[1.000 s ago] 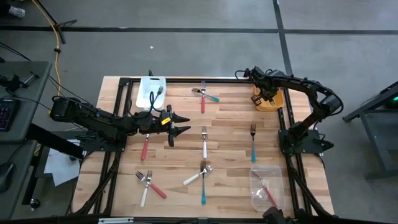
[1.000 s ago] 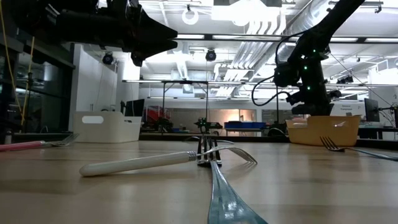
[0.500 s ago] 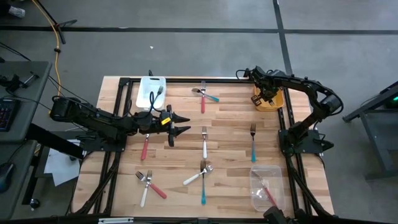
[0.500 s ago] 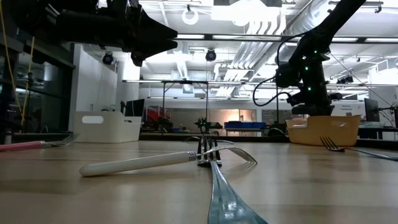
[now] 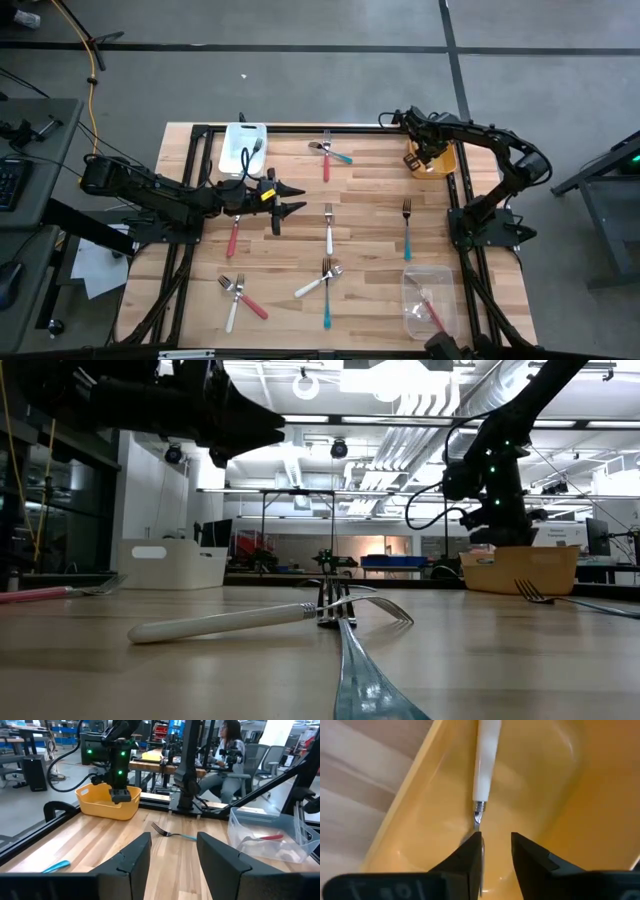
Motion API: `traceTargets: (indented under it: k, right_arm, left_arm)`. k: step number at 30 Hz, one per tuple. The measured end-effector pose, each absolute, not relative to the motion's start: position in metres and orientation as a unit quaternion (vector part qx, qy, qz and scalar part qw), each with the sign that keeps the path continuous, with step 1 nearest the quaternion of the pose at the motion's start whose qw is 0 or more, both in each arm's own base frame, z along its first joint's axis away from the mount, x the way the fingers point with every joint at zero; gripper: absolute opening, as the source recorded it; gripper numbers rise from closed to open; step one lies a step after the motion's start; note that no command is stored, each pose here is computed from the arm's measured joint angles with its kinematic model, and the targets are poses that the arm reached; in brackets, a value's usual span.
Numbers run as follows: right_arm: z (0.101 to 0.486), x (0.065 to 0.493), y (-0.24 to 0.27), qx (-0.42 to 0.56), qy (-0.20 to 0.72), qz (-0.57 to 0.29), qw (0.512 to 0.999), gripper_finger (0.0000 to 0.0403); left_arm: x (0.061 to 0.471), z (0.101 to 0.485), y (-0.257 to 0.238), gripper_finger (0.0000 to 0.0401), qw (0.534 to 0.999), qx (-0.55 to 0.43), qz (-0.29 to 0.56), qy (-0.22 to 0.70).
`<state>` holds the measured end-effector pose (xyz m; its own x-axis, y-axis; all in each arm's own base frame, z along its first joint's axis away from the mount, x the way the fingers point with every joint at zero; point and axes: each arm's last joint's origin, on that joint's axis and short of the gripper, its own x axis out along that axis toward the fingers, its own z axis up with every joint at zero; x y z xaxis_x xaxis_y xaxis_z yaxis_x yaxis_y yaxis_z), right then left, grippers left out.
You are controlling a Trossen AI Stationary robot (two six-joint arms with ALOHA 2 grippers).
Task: Sort silverware by color (type)
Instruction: Put the top center blue fork into the white bin
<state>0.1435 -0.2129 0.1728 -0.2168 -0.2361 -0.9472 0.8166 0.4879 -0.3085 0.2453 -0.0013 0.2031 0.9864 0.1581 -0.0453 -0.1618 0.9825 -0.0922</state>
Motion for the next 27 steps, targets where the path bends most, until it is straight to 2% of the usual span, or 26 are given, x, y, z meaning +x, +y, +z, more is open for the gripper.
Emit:
traceTargets:
  k: [5,8,12,18,27]
  right_arm:
    - [0.192,0.139,-0.207,0.201,0.623,-0.454,0.605,0.0043]
    - [0.212,0.135,-0.199,0.190,0.592,-0.456,0.637,0.0007]
    - [0.236,0.139,-0.188,0.177,0.526,-0.451,0.699,0.0014]
    - [0.260,0.164,-0.178,0.142,0.412,-0.385,0.814,0.0003]
    - [0.271,0.207,-0.155,0.091,0.333,-0.297,0.890,0.0001]
  left_arm:
    - [0.244,0.201,-0.001,0.0116,0.995,-0.042,0.081,0.036]
    - [0.239,0.203,-0.001,0.0089,0.995,-0.031,0.082,0.055]
    - [0.228,0.209,0.002,0.0053,0.993,-0.028,0.088,0.080]
    - [0.209,0.214,0.011,0.0006,0.985,-0.027,0.118,0.123]
    - [0.189,0.197,0.022,0.0001,0.951,-0.063,0.180,0.241]
